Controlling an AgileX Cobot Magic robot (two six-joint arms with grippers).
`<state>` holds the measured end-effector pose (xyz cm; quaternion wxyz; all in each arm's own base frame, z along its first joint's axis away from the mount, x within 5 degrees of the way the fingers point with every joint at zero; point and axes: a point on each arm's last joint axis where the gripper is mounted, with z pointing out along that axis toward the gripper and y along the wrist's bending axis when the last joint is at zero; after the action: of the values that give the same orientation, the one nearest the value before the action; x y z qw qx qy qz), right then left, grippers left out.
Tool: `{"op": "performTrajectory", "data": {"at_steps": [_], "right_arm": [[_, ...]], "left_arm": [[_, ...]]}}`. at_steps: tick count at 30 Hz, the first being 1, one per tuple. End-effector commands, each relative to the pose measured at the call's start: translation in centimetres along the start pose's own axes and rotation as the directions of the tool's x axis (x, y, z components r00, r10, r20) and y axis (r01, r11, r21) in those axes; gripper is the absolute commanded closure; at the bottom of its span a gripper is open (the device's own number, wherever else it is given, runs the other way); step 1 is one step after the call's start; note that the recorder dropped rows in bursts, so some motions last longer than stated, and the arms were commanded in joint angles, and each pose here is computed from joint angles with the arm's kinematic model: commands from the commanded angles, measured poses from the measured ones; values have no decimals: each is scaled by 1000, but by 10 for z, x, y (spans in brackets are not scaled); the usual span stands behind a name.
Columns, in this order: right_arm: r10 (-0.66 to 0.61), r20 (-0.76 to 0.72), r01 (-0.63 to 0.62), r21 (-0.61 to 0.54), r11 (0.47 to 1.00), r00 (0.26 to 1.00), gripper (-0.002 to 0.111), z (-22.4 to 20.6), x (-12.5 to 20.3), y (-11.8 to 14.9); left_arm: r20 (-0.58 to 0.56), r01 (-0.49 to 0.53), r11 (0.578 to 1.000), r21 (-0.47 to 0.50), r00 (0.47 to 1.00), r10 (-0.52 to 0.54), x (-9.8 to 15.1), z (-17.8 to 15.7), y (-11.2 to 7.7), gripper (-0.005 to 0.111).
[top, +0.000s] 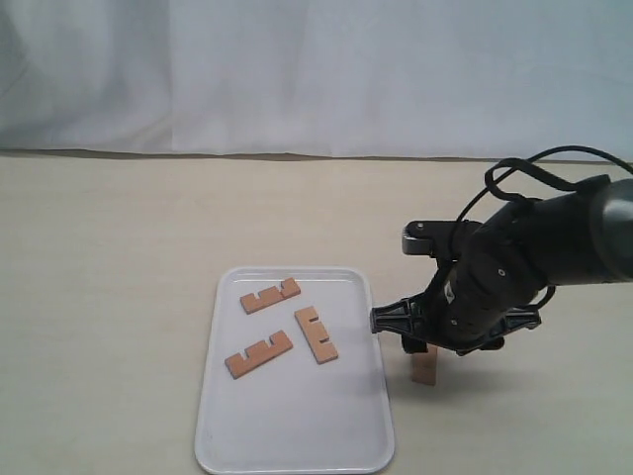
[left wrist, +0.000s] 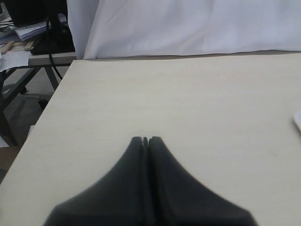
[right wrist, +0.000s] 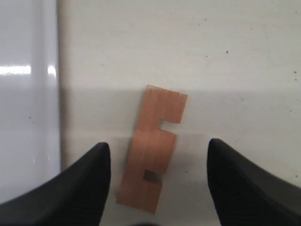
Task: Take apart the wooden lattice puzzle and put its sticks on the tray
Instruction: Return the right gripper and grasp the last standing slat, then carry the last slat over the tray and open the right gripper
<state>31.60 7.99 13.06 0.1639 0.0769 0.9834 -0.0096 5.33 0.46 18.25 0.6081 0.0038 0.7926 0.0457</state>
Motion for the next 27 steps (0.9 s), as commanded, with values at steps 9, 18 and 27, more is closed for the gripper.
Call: {"op": "performTrajectory", "data": {"at_steps": [9,18,27], "right_arm": [[12,-42,-12,-1,1000,999,53,25,7,1],[-3,-39,3,2,1000,999,104,26,8,1],[-29,118,34,-35,999,993,104,-27,-17,4]], "left_arm": [[16,2,1000,0,1000,-2,-1,0,0,107],[16,2,1000,0,1000,-2,-1,0,0,107],[16,2,1000,0,1000,-2,-1,0,0,107]]}}
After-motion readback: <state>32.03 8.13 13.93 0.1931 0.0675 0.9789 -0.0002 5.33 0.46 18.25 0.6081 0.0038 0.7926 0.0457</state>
